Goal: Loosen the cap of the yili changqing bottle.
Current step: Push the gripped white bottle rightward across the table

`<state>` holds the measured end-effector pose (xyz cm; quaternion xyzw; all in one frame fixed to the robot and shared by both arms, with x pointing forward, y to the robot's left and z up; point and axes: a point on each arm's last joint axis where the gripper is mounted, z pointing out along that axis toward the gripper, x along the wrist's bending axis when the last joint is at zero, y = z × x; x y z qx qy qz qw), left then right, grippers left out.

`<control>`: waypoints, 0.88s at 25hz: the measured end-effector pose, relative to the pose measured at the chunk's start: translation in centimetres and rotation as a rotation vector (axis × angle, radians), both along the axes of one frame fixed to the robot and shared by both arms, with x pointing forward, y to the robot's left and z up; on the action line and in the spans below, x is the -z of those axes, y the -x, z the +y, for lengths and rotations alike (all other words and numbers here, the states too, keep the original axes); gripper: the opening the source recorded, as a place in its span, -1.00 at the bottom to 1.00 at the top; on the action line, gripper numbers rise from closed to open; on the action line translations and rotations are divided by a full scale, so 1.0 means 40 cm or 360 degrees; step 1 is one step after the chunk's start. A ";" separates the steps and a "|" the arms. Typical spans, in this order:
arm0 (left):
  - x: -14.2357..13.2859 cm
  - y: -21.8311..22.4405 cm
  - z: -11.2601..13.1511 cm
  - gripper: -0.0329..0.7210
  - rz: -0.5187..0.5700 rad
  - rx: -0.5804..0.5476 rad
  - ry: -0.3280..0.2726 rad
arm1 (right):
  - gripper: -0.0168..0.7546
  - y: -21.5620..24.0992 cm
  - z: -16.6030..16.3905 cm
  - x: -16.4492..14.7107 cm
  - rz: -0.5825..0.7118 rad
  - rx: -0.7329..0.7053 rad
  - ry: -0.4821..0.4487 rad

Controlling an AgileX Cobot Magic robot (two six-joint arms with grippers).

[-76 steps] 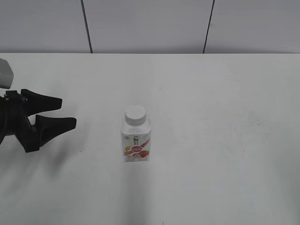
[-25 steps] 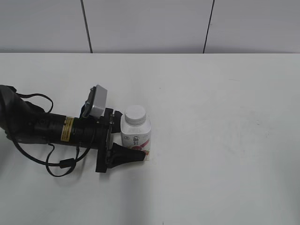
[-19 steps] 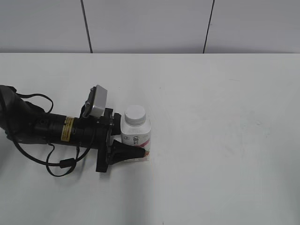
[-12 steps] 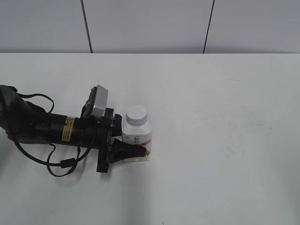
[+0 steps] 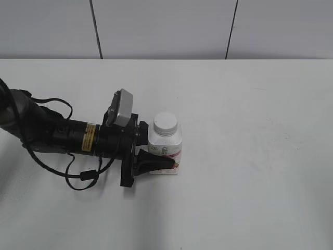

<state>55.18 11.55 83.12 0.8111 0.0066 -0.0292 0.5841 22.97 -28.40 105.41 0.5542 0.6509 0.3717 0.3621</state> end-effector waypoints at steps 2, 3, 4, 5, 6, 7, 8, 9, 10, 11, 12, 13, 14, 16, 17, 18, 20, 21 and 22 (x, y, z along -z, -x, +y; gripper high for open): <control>-0.008 -0.010 -0.012 0.11 -0.0037 0.0011 0.0006 | 0.15 0.000 0.000 0.000 0.0000 0.0000 0.0000; -0.011 -0.015 -0.017 0.11 -0.0053 0.0013 0.0010 | 0.15 0.000 0.000 0.000 0.0000 0.0000 0.0000; -0.013 -0.018 -0.021 0.11 -0.0061 0.0011 0.0011 | 0.15 0.000 0.000 0.000 0.0000 0.0000 0.0000; -0.015 -0.021 -0.024 0.11 -0.0069 0.0009 0.0011 | 0.15 0.000 0.000 0.000 0.0000 0.0000 0.0000; -0.015 -0.024 -0.025 0.11 -0.0074 0.0006 0.0013 | 0.15 0.000 0.000 0.000 0.0000 0.0000 0.0000; -0.011 -0.025 -0.026 0.11 -0.0071 0.0006 0.0013 | 0.15 0.000 0.000 0.000 0.0000 0.0000 0.0000; -0.005 -0.028 -0.027 0.11 -0.0064 0.0000 0.0014 | 0.15 0.000 0.000 0.000 0.0000 0.0000 0.0000; 0.003 -0.029 -0.027 0.10 -0.0055 -0.0004 0.0012 | 0.15 0.000 0.000 0.000 0.0000 0.0000 0.0000; 0.011 -0.030 -0.027 0.11 -0.0046 -0.0009 0.0000 | 0.15 0.000 0.000 0.000 0.0000 0.0000 0.0000; 0.016 -0.029 -0.026 0.11 -0.0040 -0.0011 -0.0007 | 0.15 0.000 0.000 0.000 0.0000 0.0000 0.0000; 0.017 -0.030 -0.026 0.11 -0.0034 -0.0016 -0.0002 | 0.15 0.000 0.000 0.000 0.0000 0.0000 0.0000; 0.017 -0.030 -0.027 0.11 -0.0034 -0.0019 -0.0001 | 0.15 0.000 0.000 0.000 0.0000 0.0000 0.0000; 0.016 -0.031 -0.027 0.11 -0.0033 -0.0025 0.0000 | 0.15 0.000 0.000 0.000 0.0000 0.0000 0.0000; 0.016 -0.031 -0.027 0.10 -0.0033 -0.0028 0.0000 | 0.15 0.000 0.000 0.000 0.0000 0.0000 0.0000; 0.016 -0.031 -0.027 0.10 -0.0033 -0.0029 0.0000 | 0.15 0.000 0.000 0.000 0.0000 0.0000 0.0000; 0.016 -0.031 -0.027 0.10 -0.0032 -0.0029 0.0000 | 0.15 0.000 0.000 0.000 0.0000 0.0000 0.0000; 0.016 -0.032 -0.027 0.10 -0.0032 -0.0033 0.0001 | 0.15 0.000 0.000 0.000 0.0000 -0.0001 -0.0002; 0.016 -0.032 -0.027 0.10 -0.0032 -0.0034 0.0000 | 0.15 0.000 0.000 0.000 0.0000 -0.0001 -0.0002; 0.016 -0.032 -0.027 0.10 -0.0032 -0.0034 0.0000 | 0.15 0.000 0.000 0.000 0.0000 -0.0001 -0.0002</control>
